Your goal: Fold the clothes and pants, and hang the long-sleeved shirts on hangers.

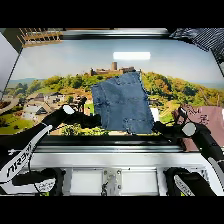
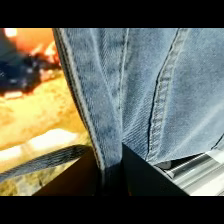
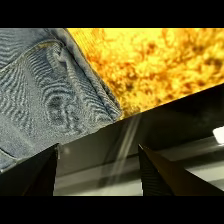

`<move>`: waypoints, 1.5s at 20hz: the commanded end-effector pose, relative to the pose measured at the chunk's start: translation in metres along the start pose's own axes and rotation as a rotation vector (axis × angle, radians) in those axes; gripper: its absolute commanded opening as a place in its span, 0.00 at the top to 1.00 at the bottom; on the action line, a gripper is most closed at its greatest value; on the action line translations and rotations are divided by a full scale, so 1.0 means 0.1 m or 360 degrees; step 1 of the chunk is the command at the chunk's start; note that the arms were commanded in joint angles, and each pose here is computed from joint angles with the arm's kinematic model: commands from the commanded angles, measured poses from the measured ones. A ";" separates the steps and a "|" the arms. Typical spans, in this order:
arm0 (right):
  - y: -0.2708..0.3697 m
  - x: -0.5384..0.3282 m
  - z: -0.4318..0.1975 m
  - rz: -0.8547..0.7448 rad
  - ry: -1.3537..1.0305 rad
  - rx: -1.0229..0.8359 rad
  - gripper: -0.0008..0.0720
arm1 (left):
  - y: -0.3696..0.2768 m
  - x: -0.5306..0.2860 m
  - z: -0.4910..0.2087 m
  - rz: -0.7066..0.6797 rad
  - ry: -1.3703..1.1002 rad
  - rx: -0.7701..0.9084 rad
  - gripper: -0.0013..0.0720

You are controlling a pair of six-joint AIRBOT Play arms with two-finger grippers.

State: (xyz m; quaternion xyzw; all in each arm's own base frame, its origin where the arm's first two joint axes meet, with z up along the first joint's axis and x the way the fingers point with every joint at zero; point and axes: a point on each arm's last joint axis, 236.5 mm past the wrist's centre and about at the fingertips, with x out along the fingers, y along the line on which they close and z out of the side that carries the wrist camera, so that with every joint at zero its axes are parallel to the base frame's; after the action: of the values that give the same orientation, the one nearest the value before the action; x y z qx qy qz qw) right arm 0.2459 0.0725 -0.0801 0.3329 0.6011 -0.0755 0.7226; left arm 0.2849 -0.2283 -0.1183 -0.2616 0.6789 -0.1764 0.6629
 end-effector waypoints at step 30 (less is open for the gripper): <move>1.97 -3.55 0.47 0.0431 -0.0924 -0.1204 0.93 | -1.79 -3.05 -1.01 -0.0287 -0.0831 0.0533 0.94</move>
State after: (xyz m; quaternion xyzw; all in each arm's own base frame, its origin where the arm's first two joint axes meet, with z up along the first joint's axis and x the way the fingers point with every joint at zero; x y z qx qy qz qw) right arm 0.2795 0.0795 0.3654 0.0796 0.2285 0.1367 0.9606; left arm 0.1857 -0.2216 0.2984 -0.2581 0.3498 -0.3726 0.8199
